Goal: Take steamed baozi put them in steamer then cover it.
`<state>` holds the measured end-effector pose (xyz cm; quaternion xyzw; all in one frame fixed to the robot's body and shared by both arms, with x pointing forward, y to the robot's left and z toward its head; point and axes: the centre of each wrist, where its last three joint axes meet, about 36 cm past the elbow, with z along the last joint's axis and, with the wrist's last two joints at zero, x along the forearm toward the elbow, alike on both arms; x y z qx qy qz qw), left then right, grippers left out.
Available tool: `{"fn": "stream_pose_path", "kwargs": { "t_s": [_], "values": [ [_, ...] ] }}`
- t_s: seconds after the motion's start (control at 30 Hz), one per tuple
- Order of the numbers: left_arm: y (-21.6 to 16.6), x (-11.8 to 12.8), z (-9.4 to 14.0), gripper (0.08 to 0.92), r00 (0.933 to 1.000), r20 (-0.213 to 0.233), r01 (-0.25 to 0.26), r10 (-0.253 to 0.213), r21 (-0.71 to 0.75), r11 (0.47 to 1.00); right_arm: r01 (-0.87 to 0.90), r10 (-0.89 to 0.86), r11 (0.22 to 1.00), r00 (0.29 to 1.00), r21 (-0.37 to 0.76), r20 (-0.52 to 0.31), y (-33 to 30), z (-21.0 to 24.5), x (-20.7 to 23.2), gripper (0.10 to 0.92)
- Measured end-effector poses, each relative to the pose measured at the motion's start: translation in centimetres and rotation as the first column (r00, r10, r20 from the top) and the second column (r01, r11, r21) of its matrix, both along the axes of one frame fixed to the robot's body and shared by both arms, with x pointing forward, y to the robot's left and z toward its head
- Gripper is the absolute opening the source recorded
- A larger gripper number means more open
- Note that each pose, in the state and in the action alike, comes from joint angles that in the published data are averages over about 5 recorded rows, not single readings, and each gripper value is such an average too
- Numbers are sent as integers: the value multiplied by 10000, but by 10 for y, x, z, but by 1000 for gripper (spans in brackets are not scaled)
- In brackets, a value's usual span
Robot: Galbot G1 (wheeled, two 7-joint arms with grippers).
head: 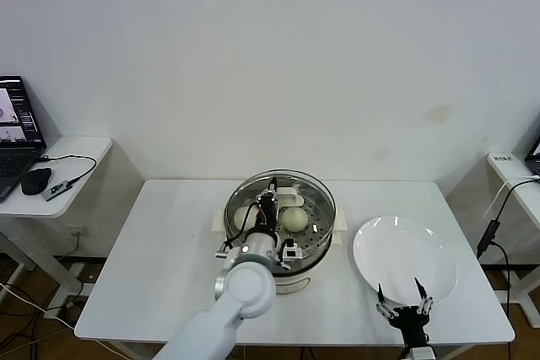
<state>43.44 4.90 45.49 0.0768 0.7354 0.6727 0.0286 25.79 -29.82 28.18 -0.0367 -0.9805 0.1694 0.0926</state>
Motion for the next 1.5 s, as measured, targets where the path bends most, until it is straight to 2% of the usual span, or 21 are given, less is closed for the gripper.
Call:
{"fn": "stream_pose_path", "kwargs": {
  "t_s": [0.5, 0.93, 1.03, 1.27, 1.5],
  "values": [
    [-4, 4, -12, 150, 9996, -205, -181, 187, 276, 9995, -108, 108, 9999, 9999, -10, -43, 3, -3, -1, 823],
    [-6, 1, -17, 159, 9995, -279, -156, 164, 290, 9995, -186, 186, 9998, 9998, 8, -70, 5, -5, -1, 823],
    [-6, 0, -17, 215, 9996, -254, -112, 119, 258, 9996, -204, 204, 9998, 9998, 19, -78, 6, -5, -1, 823],
    [-1, -7, -15, 414, 9998, -213, -39, 43, 167, 9999, -237, 238, 9997, 9997, 44, -101, 7, -6, 0, 823],
    [12, -28, -10, 622, 9996, -76, 282, -281, 28, 9996, -247, 248, 9997, 9996, 40, -156, 8, -7, -2, 823]
  ]
}}
